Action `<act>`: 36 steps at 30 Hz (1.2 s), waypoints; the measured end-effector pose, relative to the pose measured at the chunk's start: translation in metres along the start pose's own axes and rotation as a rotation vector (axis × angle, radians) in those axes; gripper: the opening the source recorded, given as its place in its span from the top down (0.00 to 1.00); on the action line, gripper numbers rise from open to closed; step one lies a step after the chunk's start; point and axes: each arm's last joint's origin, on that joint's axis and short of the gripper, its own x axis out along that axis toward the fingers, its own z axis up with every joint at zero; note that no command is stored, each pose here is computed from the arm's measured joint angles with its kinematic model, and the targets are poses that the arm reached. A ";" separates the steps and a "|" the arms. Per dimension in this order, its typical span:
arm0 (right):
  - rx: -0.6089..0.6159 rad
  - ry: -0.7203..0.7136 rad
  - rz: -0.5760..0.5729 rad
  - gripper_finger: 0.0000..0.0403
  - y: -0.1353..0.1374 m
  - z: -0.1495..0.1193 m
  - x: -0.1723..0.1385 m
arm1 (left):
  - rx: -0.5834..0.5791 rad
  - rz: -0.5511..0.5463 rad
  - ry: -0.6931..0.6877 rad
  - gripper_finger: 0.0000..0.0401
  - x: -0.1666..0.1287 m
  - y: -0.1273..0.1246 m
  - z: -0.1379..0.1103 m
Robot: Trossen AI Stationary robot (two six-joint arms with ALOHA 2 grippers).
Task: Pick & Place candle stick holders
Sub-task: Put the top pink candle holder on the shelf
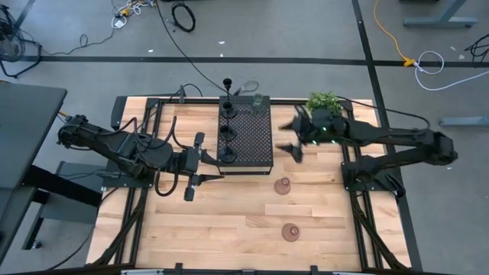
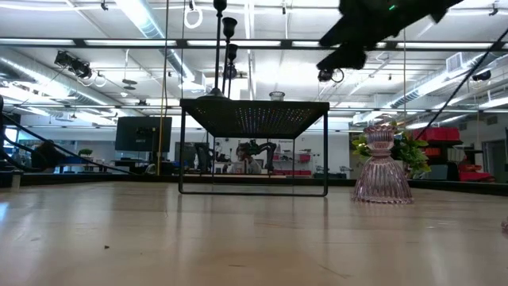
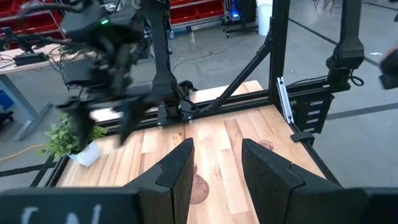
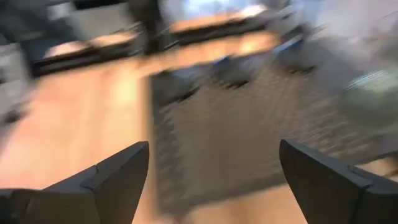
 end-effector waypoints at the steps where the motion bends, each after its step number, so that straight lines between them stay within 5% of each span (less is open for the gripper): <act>1: 0.016 0.030 0.049 0.11 0.007 -0.003 -0.005 | 0.000 0.000 0.000 0.66 0.000 0.000 0.000; 10: 0.195 0.325 0.273 0.11 0.046 -0.030 -0.029 | 0.000 0.000 -0.001 0.66 0.000 0.000 0.000; 21: 0.277 0.456 0.212 0.11 0.076 -0.047 -0.036 | -0.001 0.000 -0.004 0.66 0.000 0.000 0.000; 36: 0.195 0.365 -0.064 0.11 0.119 -0.071 -0.048 | -0.003 0.001 -0.009 0.66 0.000 0.000 0.001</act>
